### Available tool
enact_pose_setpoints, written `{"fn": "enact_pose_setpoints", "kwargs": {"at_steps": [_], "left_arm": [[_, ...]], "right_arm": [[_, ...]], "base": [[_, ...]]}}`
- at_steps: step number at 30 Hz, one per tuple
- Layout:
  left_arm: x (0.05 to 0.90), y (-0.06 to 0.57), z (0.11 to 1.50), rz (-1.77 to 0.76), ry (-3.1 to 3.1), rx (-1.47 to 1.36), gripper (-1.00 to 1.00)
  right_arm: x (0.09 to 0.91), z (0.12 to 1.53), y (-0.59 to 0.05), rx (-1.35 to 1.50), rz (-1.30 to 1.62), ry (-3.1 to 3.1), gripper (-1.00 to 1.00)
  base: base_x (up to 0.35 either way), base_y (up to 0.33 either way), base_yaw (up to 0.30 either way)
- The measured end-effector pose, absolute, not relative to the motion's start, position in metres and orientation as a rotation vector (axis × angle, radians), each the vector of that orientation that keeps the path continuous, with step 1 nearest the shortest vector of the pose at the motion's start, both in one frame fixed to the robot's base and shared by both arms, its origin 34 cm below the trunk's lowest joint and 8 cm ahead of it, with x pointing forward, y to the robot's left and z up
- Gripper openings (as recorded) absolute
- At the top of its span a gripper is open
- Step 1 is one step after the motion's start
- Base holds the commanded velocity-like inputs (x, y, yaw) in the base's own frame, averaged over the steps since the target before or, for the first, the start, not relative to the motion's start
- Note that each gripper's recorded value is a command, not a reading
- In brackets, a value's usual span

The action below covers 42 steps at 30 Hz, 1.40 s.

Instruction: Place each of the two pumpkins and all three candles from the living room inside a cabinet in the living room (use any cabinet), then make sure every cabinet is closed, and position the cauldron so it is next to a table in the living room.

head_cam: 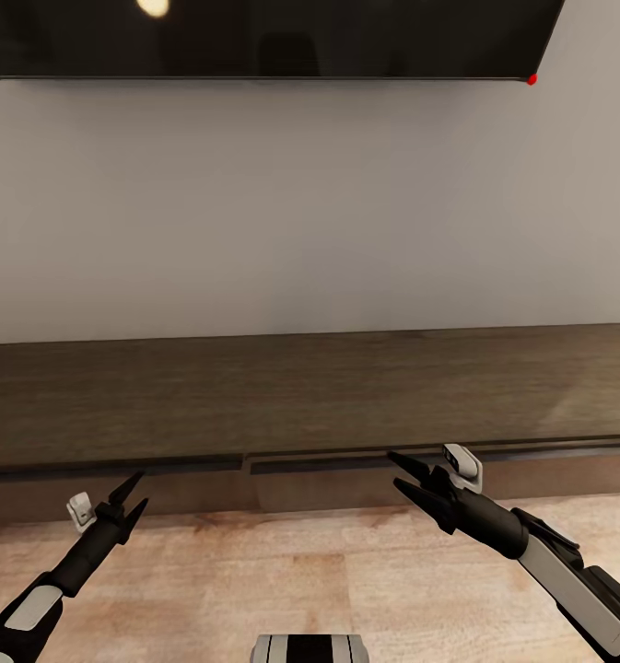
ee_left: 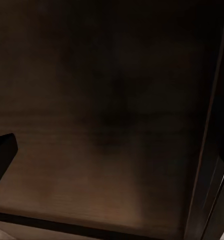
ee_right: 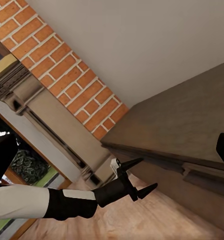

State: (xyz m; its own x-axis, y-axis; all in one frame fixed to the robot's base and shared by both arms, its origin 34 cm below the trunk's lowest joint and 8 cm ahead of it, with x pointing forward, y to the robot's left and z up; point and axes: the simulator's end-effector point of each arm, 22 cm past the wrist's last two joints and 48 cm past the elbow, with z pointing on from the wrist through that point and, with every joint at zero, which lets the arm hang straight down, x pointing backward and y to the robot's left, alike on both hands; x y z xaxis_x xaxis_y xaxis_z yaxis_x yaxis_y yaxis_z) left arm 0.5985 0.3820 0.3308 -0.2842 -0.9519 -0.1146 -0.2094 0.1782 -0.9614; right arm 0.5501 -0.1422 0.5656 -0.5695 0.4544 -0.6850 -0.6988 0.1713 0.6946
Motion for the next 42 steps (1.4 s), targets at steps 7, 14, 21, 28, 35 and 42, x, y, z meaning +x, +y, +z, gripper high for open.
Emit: {"fn": "enact_pose_setpoints", "kwargs": {"at_steps": [7, 14, 21, 28, 35, 42], "left_arm": [[0.599, 0.378, 0.336, -1.191, 1.645, -1.093, 1.00], [0.600, 0.374, 0.349, -1.234, 1.606, -1.046, 1.00], [0.600, 0.374, 0.349, -1.237, 1.605, -1.042, 1.00], [0.600, 0.373, 0.350, -1.238, 1.604, -1.041, 1.00], [0.600, 0.373, 0.350, -1.238, 1.604, -1.041, 1.00], [0.600, 0.373, 0.350, -1.240, 1.604, -1.039, 1.00]], "right_arm": [[0.550, 0.566, -0.142, -0.245, 1.571, 1.522, 1.00], [0.550, 0.566, -0.142, -0.245, 1.571, 1.522, 1.00], [0.550, 0.566, -0.142, -0.245, 1.571, 1.522, 1.00], [0.550, 0.566, -0.142, -0.245, 1.571, 1.522, 1.00], [0.550, 0.566, -0.142, -0.245, 1.571, 1.522, 1.00], [0.550, 0.566, -0.142, -0.245, 1.571, 1.522, 1.00]], "base": [[0.000, 0.000, 0.000], [0.000, 0.000, 0.000], [0.000, 0.000, 0.000], [0.000, 0.000, 0.000], [0.000, 0.000, 0.000], [0.000, 0.000, 0.000]]}}
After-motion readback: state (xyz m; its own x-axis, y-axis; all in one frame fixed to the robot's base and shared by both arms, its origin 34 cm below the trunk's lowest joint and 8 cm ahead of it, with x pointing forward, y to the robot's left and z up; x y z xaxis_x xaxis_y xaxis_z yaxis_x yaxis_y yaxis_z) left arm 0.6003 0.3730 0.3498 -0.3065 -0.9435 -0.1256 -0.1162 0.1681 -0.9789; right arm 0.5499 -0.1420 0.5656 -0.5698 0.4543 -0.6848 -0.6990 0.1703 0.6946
